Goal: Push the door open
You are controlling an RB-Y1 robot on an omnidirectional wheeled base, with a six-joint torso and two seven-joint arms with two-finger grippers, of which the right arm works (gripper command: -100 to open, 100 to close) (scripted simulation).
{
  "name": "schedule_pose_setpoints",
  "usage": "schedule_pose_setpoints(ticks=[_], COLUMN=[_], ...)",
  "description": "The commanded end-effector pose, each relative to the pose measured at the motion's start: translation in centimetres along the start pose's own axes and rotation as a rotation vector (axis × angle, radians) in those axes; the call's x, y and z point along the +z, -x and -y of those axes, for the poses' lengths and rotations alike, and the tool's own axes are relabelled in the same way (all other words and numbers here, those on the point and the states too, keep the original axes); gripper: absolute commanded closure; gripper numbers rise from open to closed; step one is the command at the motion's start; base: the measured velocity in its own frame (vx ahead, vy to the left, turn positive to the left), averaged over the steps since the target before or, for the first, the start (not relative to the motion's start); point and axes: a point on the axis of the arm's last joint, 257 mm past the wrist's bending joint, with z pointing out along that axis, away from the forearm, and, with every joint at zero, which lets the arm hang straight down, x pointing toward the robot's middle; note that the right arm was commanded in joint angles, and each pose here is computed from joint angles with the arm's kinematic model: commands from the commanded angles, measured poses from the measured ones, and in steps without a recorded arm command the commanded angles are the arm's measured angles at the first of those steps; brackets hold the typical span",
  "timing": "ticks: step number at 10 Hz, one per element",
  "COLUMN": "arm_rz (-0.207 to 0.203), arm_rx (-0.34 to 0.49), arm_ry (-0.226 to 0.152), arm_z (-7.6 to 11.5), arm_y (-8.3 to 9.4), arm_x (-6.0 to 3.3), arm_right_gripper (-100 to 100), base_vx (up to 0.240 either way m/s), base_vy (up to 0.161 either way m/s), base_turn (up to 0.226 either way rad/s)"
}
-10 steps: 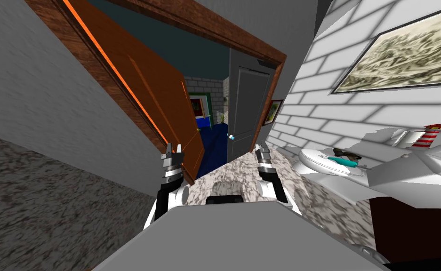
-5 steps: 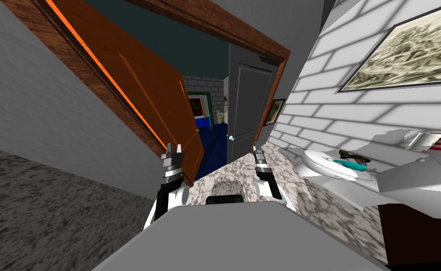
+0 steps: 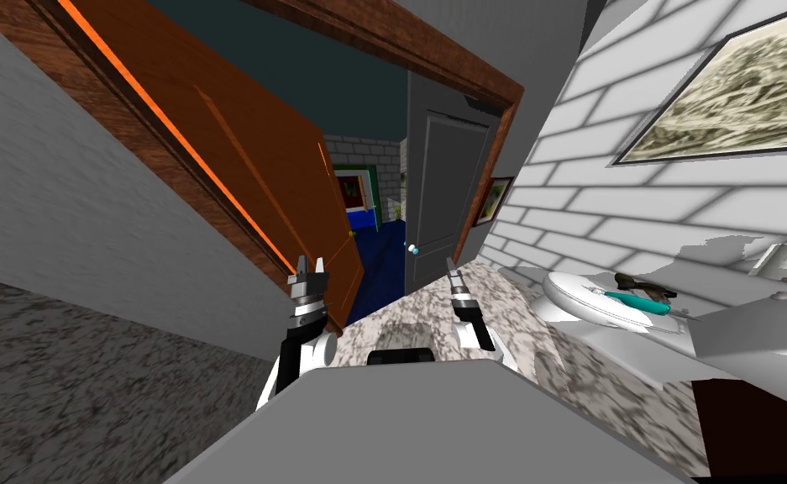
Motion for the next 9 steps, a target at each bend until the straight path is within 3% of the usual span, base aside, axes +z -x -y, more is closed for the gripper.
schedule_pose_setpoints(ticks=[1,9], arm_rz=[-0.010,-0.130], arm_rx=[-0.023,-0.272], arm_ry=[-0.006,-0.036], arm_z=[0.7,5.6], arm_y=[-0.6,-5.4], arm_x=[-0.14,-1.12], arm_right_gripper=[-100,-100], base_vx=[0.042,0.064], base_vy=[-0.024,-0.039], base_turn=[0.011,0.021])
